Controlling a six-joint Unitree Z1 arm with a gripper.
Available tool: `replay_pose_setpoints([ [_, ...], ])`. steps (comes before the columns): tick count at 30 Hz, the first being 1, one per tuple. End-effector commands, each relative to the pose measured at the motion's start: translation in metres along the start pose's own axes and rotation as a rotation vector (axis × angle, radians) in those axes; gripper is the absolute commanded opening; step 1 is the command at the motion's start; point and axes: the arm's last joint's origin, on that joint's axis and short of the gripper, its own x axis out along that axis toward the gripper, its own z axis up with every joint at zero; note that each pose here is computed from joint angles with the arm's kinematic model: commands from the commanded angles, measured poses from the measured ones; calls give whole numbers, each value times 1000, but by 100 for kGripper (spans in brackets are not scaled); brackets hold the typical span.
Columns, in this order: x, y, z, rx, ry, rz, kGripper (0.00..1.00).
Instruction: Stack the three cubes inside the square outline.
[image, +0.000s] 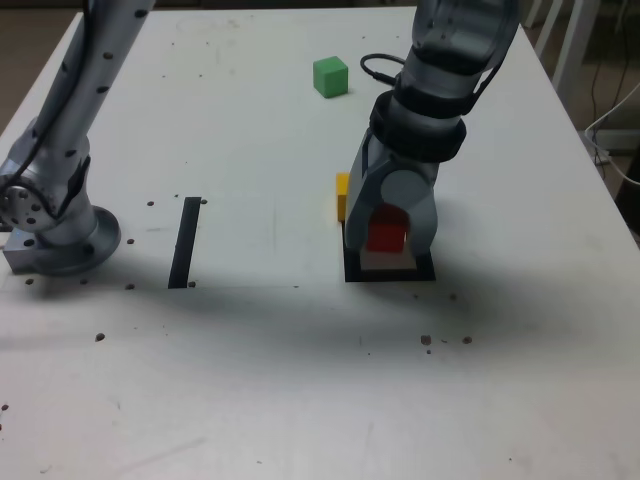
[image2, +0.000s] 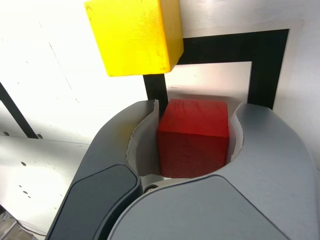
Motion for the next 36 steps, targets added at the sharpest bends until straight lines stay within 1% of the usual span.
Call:
replay_pose_setpoints([
  [1,-1,0,-3,-3,-10,0,31],
  [7,4,0,-3,-4,-11,-4,31],
  [8,5,0,-3,-4,-12,-4,33],
  [9,6,0,-3,-4,-12,-5,37],
  [10,6,0,-3,-3,-13,-5,43],
  [14,9,0,-3,-2,-19,-6,82],
  [15,10,0,-3,-2,-20,-6,90],
  [16,10,0,-3,-2,-21,-6,96],
  [17,11,0,-3,-2,-22,-6,98],
  [21,11,0,-4,-2,-26,-6,99],
  [25,9,0,-8,-2,-39,-4,99],
  [31,-2,3,-22,-10,-70,15,99],
  [36,-11,8,-35,-28,-87,31,99],
])
